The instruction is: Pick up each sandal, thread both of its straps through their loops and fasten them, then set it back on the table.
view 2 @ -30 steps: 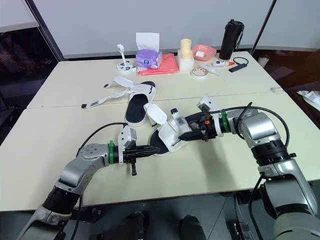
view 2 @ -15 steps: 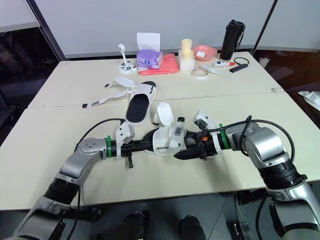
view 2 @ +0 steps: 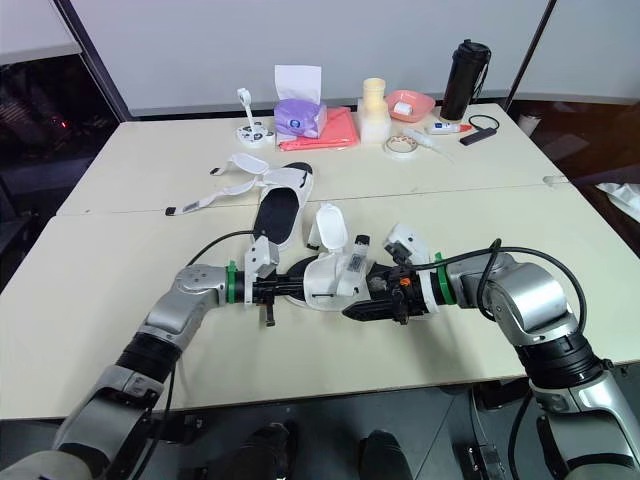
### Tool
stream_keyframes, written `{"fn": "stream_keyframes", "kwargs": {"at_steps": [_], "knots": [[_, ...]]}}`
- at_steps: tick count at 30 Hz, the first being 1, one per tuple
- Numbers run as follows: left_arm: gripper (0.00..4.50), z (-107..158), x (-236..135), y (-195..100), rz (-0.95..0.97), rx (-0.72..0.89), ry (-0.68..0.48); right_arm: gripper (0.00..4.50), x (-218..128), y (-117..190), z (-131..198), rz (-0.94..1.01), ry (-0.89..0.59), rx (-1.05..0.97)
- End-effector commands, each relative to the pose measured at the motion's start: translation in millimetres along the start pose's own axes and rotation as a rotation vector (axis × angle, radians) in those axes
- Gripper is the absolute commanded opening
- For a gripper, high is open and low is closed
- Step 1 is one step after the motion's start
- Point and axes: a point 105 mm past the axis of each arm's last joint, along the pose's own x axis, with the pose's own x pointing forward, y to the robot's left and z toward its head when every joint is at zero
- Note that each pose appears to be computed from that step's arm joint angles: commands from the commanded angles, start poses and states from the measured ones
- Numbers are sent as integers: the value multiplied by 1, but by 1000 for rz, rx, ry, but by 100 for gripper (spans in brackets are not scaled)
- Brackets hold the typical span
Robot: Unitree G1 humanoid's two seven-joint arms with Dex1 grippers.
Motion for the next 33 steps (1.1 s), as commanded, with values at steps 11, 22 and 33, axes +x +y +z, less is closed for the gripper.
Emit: {"fn": "stream_keyframes", "kwargs": {"at_steps": [11, 22, 33], "knots": [[0, 13, -2, -27, -142, -8, -25, 394, -4, 31, 7, 38, -66, -20], [0, 0, 8, -15, 1, 68, -27, 394, -1, 31, -2, 5, -44, -18], [0, -38, 14, -25, -31, 108, 81, 394, -7, 29, -6, -32, -31, -24]]}}
